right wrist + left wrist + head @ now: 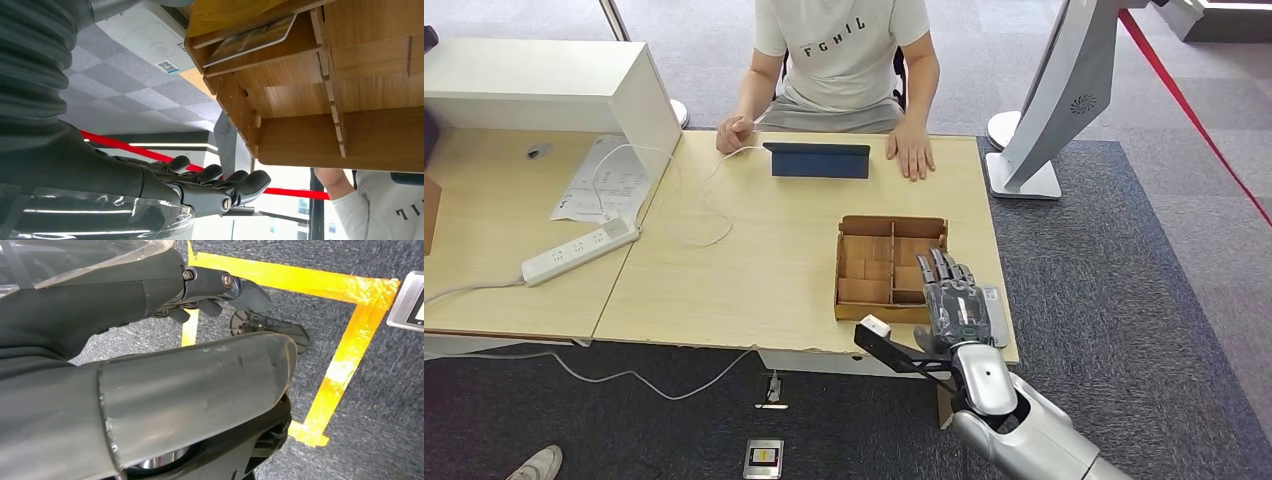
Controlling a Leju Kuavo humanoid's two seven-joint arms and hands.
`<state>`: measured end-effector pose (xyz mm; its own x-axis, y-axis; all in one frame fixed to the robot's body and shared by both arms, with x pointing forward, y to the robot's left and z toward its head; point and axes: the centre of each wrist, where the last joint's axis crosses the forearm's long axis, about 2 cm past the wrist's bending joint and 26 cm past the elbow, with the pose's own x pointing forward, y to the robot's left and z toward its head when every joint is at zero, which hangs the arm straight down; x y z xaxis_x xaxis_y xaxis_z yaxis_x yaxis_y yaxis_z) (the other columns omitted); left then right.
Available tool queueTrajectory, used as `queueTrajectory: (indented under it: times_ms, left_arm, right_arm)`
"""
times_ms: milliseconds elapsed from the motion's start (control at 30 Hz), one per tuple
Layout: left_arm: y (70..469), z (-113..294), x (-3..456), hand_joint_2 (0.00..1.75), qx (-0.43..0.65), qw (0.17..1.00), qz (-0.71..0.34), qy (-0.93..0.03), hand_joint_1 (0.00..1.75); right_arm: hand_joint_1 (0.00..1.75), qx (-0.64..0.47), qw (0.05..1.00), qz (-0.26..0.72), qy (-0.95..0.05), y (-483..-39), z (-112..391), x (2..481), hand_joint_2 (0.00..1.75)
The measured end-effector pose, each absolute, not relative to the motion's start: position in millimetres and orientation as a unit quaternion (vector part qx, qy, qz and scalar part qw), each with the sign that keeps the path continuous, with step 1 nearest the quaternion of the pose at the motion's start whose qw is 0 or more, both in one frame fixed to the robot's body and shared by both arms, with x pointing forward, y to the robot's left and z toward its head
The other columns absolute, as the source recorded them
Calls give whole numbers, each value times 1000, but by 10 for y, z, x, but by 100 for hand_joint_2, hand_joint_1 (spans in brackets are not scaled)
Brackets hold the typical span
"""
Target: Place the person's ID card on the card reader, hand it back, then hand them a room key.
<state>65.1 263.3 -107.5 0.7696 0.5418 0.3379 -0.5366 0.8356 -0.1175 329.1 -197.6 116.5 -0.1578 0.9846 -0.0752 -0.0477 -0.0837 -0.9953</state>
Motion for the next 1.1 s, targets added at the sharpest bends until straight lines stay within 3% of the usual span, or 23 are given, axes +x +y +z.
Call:
queueTrajectory:
  times_ms: [1100]
  left_arm:
    - [2639,-1075,654,0,-7,943,280,-181,0]
  right_arm:
    - [0,-451,453,592,-491,-1976,1052,3239,175]
